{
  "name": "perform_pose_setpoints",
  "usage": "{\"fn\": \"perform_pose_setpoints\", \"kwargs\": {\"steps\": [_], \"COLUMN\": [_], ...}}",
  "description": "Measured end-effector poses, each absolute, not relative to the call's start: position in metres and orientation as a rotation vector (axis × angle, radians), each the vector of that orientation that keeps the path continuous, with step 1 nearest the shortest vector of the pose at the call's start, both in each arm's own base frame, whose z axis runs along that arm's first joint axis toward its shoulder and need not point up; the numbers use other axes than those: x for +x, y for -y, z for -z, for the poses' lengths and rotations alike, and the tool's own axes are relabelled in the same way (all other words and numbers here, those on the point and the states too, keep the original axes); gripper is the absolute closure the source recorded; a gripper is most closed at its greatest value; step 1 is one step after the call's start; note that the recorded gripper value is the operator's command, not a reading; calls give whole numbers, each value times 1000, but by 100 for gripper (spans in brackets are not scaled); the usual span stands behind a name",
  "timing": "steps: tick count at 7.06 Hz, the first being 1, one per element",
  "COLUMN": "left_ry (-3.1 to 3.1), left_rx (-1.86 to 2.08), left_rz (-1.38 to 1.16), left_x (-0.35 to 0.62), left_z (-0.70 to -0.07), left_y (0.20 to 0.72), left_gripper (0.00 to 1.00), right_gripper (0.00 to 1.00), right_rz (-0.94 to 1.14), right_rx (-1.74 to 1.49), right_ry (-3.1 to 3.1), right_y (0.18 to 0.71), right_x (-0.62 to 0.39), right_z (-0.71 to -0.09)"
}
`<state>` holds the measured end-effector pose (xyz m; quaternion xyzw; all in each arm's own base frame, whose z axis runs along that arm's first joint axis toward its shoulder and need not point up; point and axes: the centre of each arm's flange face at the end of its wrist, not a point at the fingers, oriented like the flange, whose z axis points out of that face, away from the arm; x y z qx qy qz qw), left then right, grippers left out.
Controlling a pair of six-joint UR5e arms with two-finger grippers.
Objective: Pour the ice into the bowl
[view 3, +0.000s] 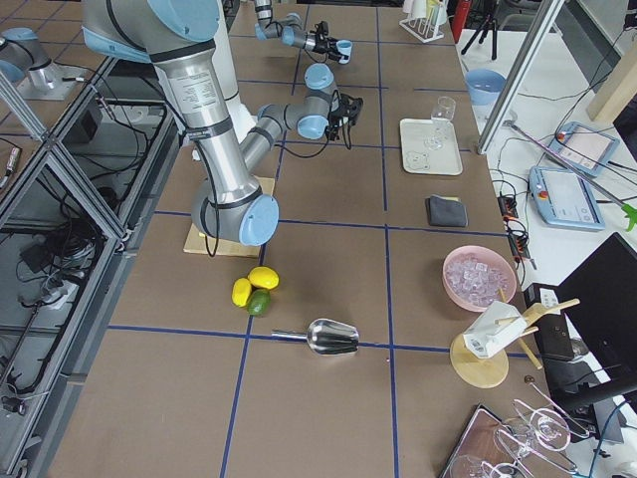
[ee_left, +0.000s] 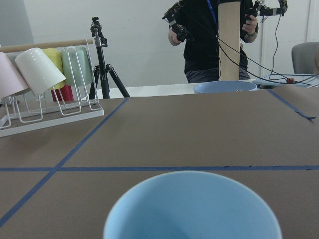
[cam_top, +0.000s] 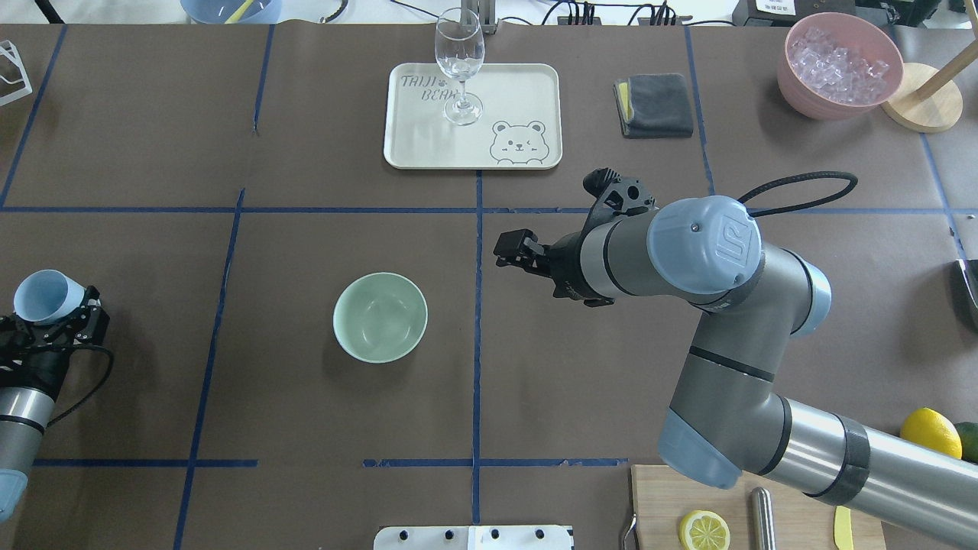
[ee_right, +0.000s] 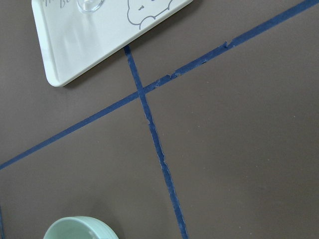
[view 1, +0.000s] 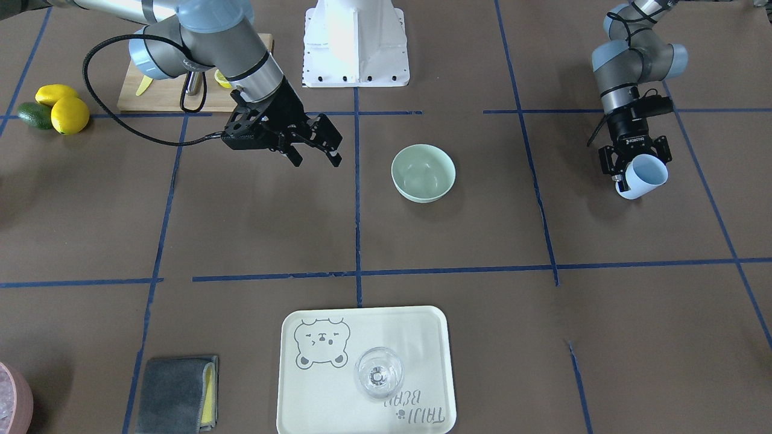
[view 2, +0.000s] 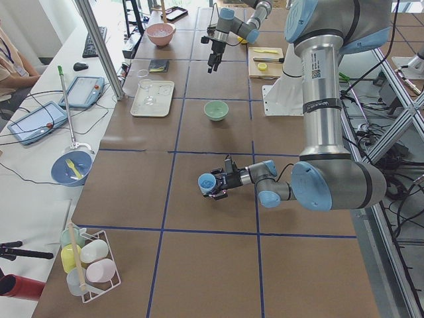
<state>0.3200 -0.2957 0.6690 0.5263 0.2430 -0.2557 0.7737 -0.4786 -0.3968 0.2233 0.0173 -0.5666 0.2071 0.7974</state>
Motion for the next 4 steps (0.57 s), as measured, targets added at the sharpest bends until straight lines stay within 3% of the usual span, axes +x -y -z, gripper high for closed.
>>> {"fn": "perform_pose_setpoints", "kwargs": {"steps": [2,4], "left_ry": [-512,-530], "left_rx": [1155,1243], "left_rz": [528,429], "left_x": [322,364], "left_z": [-661,-591], "left_y": [301,324], "left_gripper": [100,100], "right_gripper": [0,0], "right_rz": [-444,-444], "right_rx": [37,39], "right_ry": [1219,1222], "right_y": [396,397], "right_x": [-479,-477], "right_z": [-222,-221]}}
